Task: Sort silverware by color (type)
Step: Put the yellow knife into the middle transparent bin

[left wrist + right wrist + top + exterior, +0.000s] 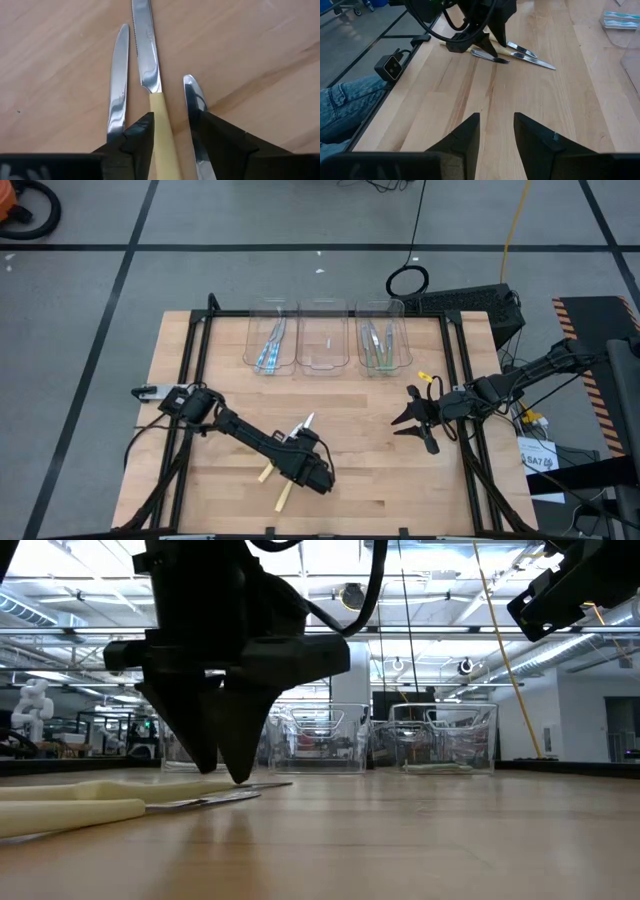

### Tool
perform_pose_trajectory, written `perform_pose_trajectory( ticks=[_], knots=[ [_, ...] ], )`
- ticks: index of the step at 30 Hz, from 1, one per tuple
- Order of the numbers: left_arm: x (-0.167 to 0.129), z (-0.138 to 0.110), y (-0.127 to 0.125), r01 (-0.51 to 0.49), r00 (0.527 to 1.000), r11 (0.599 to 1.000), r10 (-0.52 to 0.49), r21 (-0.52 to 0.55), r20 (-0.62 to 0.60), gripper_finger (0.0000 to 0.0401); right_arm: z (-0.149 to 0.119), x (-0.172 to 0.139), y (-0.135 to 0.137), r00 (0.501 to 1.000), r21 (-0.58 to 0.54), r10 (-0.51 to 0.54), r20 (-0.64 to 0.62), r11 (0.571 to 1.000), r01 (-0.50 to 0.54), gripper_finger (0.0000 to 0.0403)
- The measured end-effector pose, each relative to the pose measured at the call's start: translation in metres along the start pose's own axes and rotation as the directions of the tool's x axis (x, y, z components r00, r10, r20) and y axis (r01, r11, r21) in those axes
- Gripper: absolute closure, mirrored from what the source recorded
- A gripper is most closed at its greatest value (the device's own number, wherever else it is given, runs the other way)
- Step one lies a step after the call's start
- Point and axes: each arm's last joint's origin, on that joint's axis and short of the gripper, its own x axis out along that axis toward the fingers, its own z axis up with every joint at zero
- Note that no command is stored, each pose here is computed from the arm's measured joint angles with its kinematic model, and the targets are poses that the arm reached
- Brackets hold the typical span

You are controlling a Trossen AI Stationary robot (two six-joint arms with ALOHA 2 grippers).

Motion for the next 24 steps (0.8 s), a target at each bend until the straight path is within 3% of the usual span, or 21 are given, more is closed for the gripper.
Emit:
perform_pose_trajectory(
  ticks=[15,24],
  knots=[
    [0.006,0.001,0.002,-0.044,0.999,0.997,0.045,0.058,-0.007,0.0234,0.0,0.0,0.0,1.0,0.008,0.0,-0.001,1.0,0.0,0.0287],
    [0.012,0.0,-0.001,-0.037,0.998,0.996,0.041,0.077,-0.039,0.0301,0.0,0.0,0.0,1.0,0.008,-0.001,-0.002,1.0,0.001,0.0287]
  ],
)
